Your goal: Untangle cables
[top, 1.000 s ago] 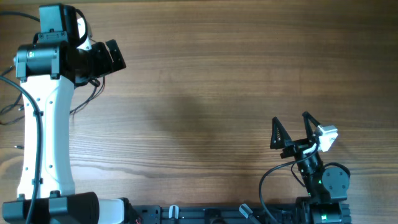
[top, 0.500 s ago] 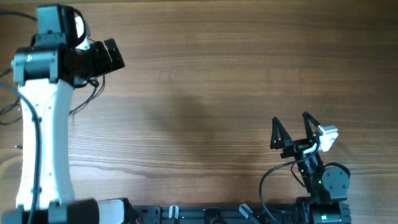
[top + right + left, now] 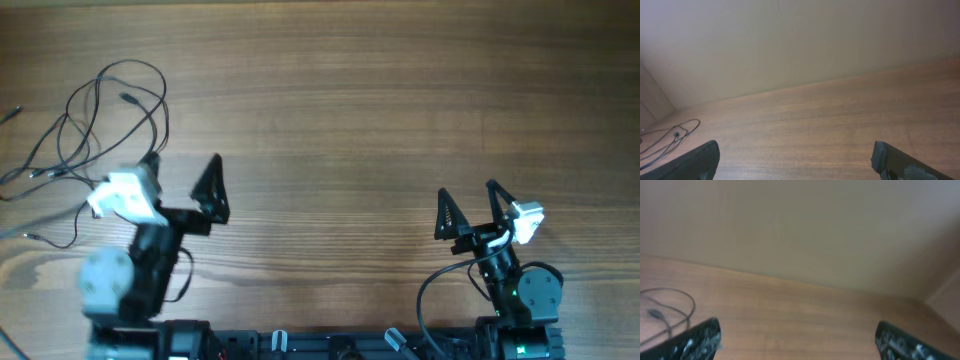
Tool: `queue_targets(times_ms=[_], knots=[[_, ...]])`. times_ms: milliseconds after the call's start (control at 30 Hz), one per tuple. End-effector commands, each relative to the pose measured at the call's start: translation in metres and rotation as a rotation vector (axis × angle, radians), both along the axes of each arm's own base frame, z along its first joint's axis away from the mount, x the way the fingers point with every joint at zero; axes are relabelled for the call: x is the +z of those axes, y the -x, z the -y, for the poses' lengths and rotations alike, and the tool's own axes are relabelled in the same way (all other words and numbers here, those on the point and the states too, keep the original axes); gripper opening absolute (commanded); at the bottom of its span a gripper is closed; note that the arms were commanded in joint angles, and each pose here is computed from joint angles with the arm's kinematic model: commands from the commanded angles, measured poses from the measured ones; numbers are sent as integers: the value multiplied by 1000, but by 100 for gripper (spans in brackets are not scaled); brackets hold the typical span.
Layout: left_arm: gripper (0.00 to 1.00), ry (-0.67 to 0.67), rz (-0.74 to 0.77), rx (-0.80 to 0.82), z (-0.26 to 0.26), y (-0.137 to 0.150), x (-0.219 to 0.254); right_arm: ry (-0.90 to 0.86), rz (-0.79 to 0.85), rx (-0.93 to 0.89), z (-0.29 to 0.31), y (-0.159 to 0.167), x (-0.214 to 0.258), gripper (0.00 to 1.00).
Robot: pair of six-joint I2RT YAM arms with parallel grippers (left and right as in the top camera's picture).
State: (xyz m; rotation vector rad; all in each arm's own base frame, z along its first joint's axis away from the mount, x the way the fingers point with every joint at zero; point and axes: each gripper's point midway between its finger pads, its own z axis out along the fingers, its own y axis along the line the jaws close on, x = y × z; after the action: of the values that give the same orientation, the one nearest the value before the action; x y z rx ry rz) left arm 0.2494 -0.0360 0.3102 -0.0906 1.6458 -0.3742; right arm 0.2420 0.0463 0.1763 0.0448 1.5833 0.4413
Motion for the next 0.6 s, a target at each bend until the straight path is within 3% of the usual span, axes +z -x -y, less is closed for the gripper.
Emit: queue_targets(times_ms=[0, 233, 567], knots=[[100, -10, 39, -17, 3, 11, -60, -7, 12, 20, -3, 2, 3, 100], [100, -12, 17, -5, 1, 10, -120, -7, 12, 20, -3, 2, 3, 100], [100, -14, -21, -2, 1, 8, -151, -7, 12, 20, -4, 2, 3, 100]])
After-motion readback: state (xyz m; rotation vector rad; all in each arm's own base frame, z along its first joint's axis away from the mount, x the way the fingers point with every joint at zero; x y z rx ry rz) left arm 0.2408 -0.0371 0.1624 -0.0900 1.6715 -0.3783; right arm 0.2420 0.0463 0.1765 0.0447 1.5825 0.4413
